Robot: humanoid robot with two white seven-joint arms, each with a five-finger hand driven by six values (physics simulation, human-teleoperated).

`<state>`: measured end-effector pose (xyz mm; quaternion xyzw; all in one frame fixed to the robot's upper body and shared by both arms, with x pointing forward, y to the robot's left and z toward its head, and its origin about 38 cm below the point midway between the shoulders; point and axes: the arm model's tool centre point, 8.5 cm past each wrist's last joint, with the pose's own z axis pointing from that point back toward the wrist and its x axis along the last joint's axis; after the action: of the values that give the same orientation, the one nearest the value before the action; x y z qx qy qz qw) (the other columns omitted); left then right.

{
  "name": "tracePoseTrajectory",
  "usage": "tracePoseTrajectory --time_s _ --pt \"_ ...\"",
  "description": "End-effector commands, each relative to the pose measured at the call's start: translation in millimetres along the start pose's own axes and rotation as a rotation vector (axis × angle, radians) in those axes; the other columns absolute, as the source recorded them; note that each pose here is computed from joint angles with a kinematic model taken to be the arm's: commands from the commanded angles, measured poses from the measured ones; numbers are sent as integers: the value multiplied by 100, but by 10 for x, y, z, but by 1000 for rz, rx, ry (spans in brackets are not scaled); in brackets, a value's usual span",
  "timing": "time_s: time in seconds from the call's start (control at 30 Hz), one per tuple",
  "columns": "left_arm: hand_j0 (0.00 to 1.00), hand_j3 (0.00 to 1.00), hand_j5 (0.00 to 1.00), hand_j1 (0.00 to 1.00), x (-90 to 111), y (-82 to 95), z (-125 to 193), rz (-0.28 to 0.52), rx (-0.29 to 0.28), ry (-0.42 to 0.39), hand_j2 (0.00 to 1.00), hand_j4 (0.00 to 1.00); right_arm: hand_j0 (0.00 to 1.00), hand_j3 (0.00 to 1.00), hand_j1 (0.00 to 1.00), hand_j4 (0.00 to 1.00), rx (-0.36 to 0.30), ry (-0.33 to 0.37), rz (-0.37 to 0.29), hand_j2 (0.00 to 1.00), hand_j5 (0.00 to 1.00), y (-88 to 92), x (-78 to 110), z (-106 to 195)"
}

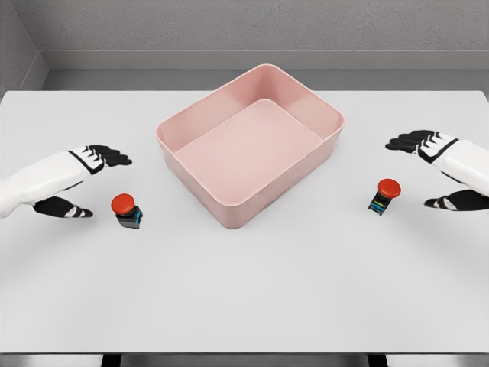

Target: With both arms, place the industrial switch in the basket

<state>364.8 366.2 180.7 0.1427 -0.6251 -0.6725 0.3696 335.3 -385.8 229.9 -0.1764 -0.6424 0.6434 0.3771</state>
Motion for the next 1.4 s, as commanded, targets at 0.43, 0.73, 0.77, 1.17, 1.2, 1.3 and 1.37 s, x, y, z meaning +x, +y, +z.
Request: tracePoseTrajectory --time_s 0.43,0.73,0.77,1.17,1.2,1.3,1.37 --pt "100 100 100 100 98 -136 -106 -17 -62 -35 100 100 100 100 100 100 178 -24 104 100 100 222 74 -286" --pt "90 90 90 90 154 -148 -152 -24 -73 -54 90 90 100 100 100 100 207 -46 145 100 100 234 108 -457" --pt "89 89 89 89 167 -144 -157 -25 -73 -58 89 89 100 100 100 100 207 -48 151 100 100 223 110 -478" --pt "83 83 83 83 219 -194 -204 -19 -92 -76 83 83 100 100 100 100 276 9 166 100 100 405 -76 -567" --pt "82 82 82 82 219 -195 -204 -20 -93 -76 82 82 100 100 100 100 281 11 168 100 100 414 -80 -567" --pt "82 82 82 82 236 -221 -233 -20 -96 -81 82 82 100 100 100 100 286 22 162 100 100 430 -118 -556" --pt "82 82 82 82 236 -223 -233 -23 -98 -81 82 82 100 100 100 100 287 27 174 100 100 429 -121 -577"
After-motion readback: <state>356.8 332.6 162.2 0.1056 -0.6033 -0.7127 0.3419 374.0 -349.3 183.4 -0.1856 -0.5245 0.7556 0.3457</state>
